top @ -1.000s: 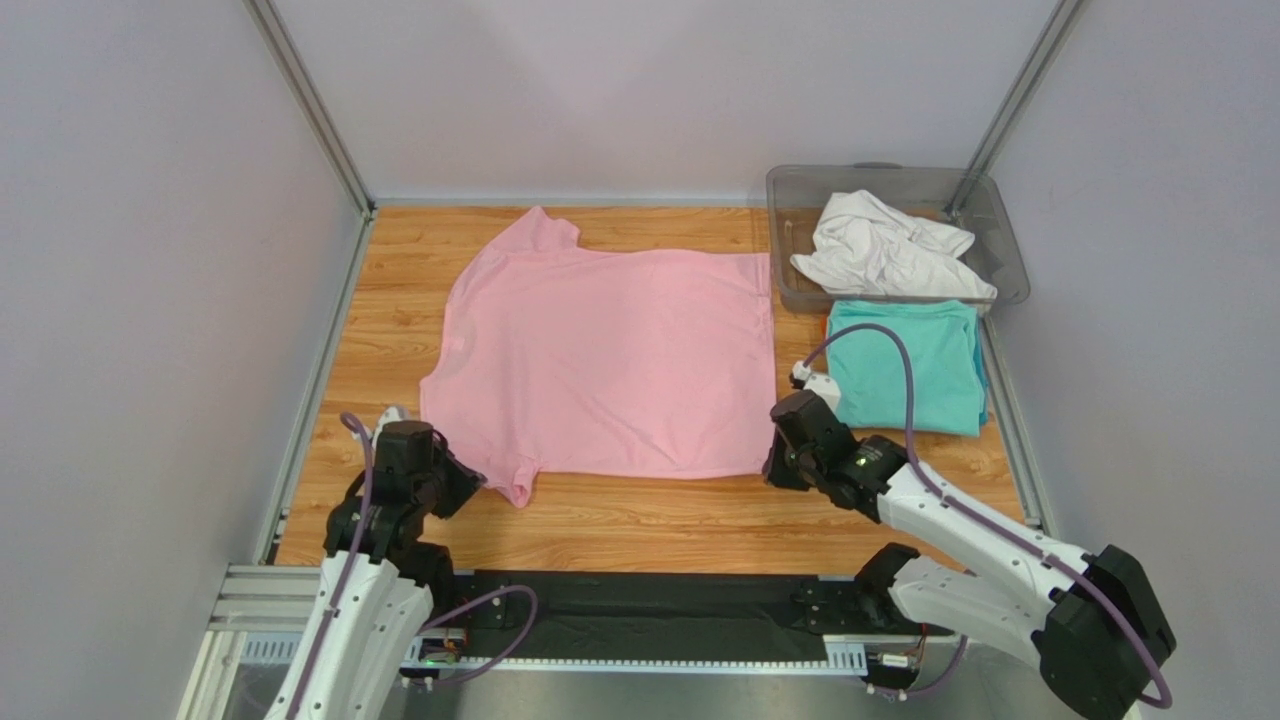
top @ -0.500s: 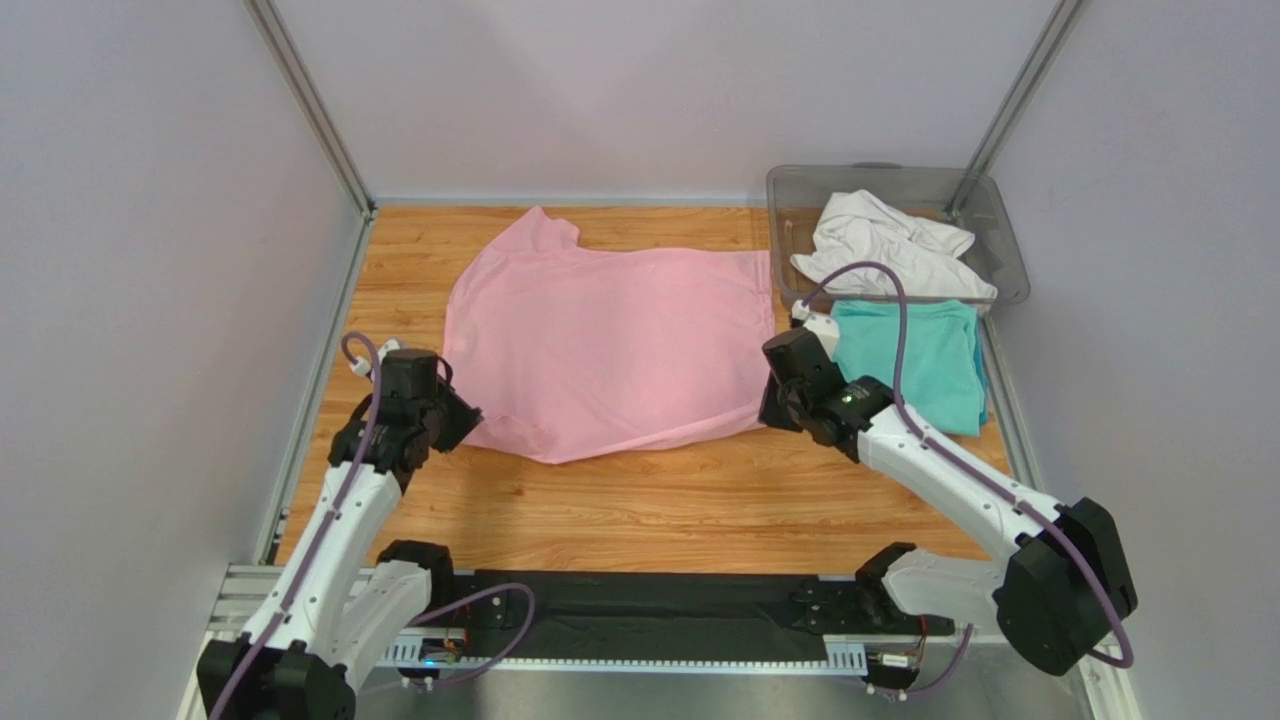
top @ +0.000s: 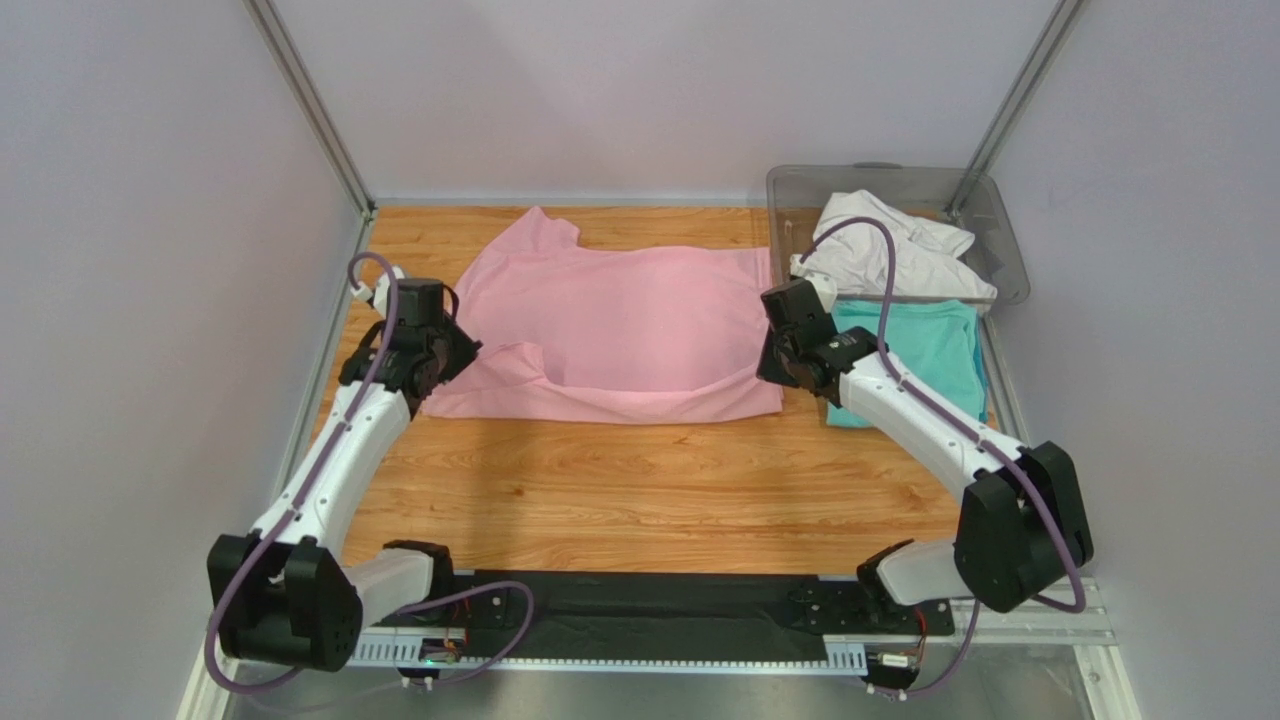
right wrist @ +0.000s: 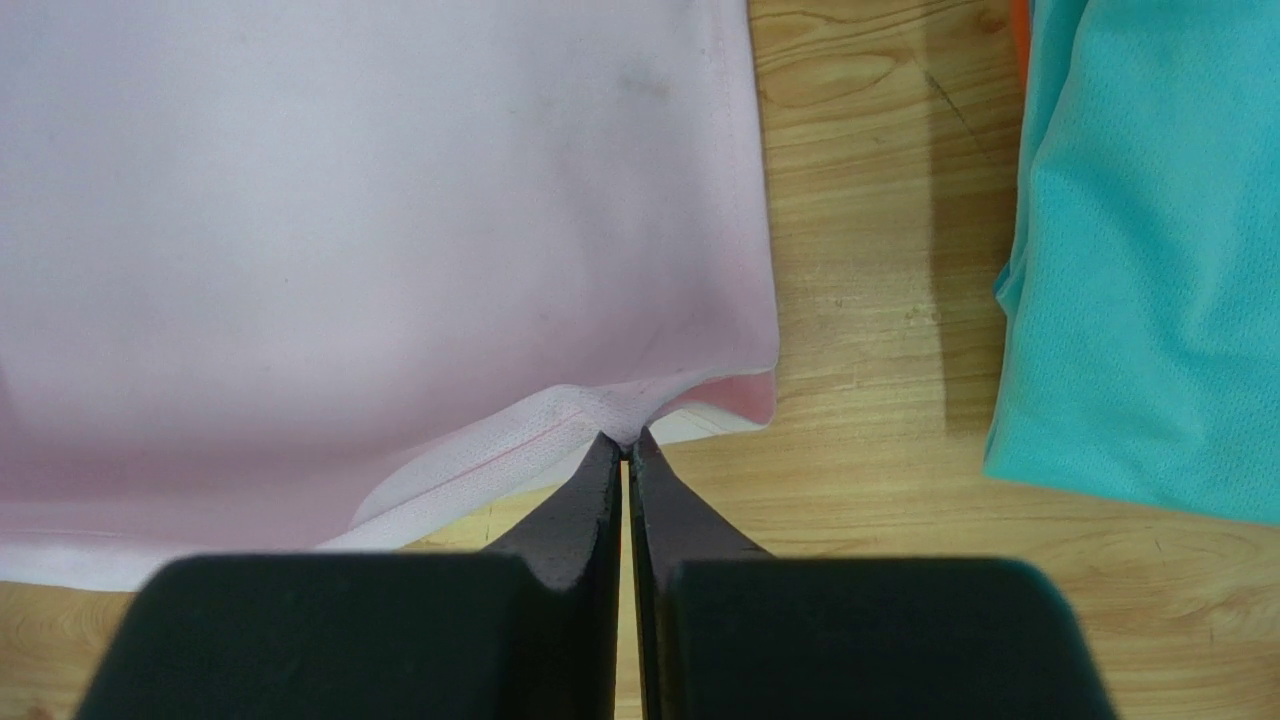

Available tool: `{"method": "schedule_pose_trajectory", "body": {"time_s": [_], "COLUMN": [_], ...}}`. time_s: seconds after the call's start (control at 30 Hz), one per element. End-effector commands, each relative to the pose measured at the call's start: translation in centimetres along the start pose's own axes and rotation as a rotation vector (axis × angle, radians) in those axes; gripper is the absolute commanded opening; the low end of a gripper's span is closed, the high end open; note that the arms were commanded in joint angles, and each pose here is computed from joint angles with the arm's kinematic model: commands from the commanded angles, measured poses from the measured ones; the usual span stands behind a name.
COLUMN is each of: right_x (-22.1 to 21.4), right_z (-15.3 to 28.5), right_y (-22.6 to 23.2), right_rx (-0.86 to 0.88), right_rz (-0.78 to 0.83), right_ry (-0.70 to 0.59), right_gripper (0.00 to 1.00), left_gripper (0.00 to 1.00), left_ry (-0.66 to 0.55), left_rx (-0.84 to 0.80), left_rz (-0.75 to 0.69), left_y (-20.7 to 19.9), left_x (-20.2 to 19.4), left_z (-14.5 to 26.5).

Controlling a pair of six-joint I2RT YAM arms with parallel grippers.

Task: Fold and stack the t-shirts
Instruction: Fold the tshirt

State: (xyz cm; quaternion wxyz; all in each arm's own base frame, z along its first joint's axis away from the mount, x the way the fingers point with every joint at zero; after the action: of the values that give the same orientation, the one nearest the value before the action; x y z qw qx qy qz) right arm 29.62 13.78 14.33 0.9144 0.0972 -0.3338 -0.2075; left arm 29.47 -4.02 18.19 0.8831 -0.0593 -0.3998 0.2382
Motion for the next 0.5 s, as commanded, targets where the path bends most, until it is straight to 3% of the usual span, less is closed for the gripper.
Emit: {"method": "schedule_pose_trajectory", "body": {"time_s": [0.0, 0.23, 0.47], "right_x": [2.9, 4.2, 5.2], "right_z": [-0.5, -2.9, -6.3], "right_y": [1.1, 1.0, 0.8], "right_rx": [0.009, -0.030, -0.077], "right_rz": [-0.017, -0.022, -0.037], "right_ry": [-0.068, -0.063, -0.043], "right_gripper": [0.00, 0.00, 0.01], "left_gripper": [0.00, 0.00, 0.00], "left_ry": [-0.078, 0.012, 0.021], "left_rx": [-0.009, -0.039, -0.111], "left_rz": [-0.041, -0.050, -0.100], "left_y": [-1.1, -1.7, -3.5], "left_x": [3.1, 3.4, 4.7], "left_z": [-1.0, -5.5, -10.0]}}
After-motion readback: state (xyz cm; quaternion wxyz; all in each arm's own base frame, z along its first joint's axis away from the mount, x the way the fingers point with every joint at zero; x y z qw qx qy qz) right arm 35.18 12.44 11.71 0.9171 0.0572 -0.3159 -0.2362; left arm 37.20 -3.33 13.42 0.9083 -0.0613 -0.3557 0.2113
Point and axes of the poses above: each gripper's point midway between its finger pads, its own z axis back along the fingers, its own y axis along the line the jaws close on, x = y × z, the point moved 3 cm from there along z, back along the fingers, and after that the axes turned 13 degrees about -z, right-handed, at the moved point
